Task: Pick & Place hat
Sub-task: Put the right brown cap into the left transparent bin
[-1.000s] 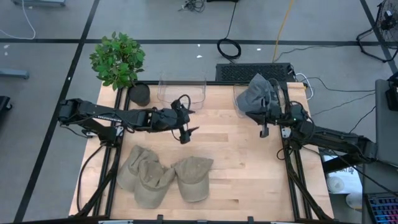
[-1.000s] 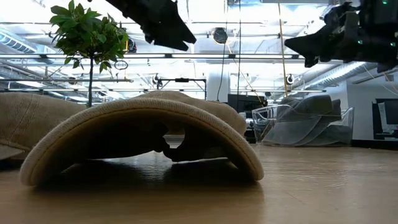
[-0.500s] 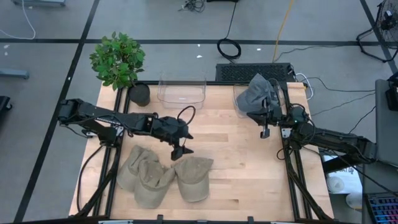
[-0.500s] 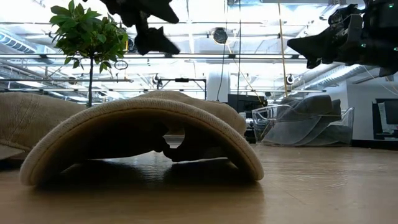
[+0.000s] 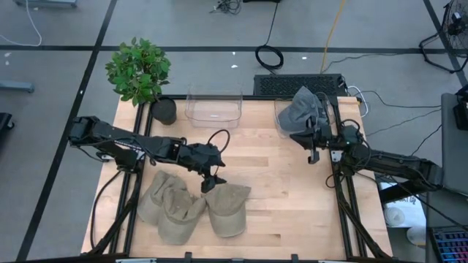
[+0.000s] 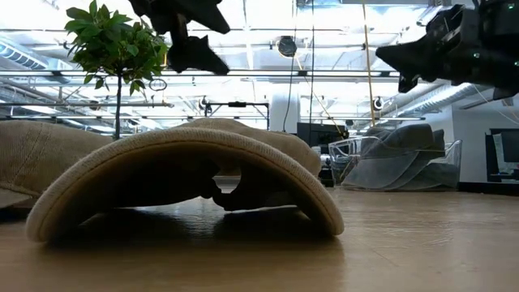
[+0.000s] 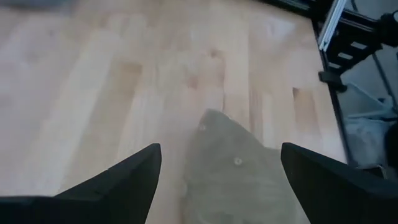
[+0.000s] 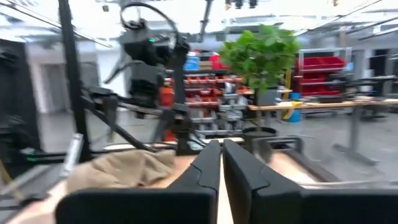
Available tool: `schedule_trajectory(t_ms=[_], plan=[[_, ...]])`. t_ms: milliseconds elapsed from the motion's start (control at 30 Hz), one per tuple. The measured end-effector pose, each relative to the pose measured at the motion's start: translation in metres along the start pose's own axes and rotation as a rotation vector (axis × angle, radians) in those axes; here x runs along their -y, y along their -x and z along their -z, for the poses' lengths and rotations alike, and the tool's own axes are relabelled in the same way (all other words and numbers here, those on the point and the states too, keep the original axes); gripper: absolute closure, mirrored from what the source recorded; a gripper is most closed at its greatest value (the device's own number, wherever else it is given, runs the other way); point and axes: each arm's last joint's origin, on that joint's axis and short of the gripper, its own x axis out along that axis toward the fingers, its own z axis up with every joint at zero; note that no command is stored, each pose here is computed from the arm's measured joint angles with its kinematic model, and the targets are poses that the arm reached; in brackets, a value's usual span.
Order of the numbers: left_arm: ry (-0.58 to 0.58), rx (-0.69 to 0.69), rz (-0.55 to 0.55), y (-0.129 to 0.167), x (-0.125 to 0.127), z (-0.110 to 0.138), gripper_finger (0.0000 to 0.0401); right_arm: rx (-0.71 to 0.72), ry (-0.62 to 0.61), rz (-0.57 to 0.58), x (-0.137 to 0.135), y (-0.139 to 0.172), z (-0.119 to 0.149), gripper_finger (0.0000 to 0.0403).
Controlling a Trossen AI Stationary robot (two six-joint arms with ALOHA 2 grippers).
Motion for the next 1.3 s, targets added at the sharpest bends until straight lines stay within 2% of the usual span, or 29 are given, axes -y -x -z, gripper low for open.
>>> schedule_trajectory(t_ms=[167,367,500,633,867,1100,1300], plan=[[-0.061,0.047,-0.060,0.000,-0.003,-0.004,0.0061,-0.001,-0.044,-0.050,-0.006,-0.003,0.001,0.0339],[0.090,-0.078,0.119,-0.003,-0.004,0.002,0.0061,-0.010,-0.050,-0.063,-0.008,-0.004,0.002,0.0279],[0.097,-0.152,0.124,-0.021,0.001,0.013,0.0061,-0.011,-0.050,-0.062,-0.008,-0.004,0.002,0.0256],[0.085,-0.260,0.114,-0.044,-0.002,0.028,0.0061,-0.015,-0.049,-0.061,-0.008,-0.004,0.003,0.0246],[0.127,-0.365,0.063,-0.078,-0.021,0.046,0.0061,-0.029,-0.053,-0.059,-0.007,-0.005,0.005,0.0250],[0.169,-0.452,0.179,-0.103,-0.028,0.061,0.0061,-0.049,-0.061,-0.056,-0.006,-0.006,0.007,0.0249],[0.145,-0.452,0.172,-0.105,-0.030,0.062,0.0073,-0.060,-0.065,-0.053,-0.005,-0.007,0.009,0.0253]])
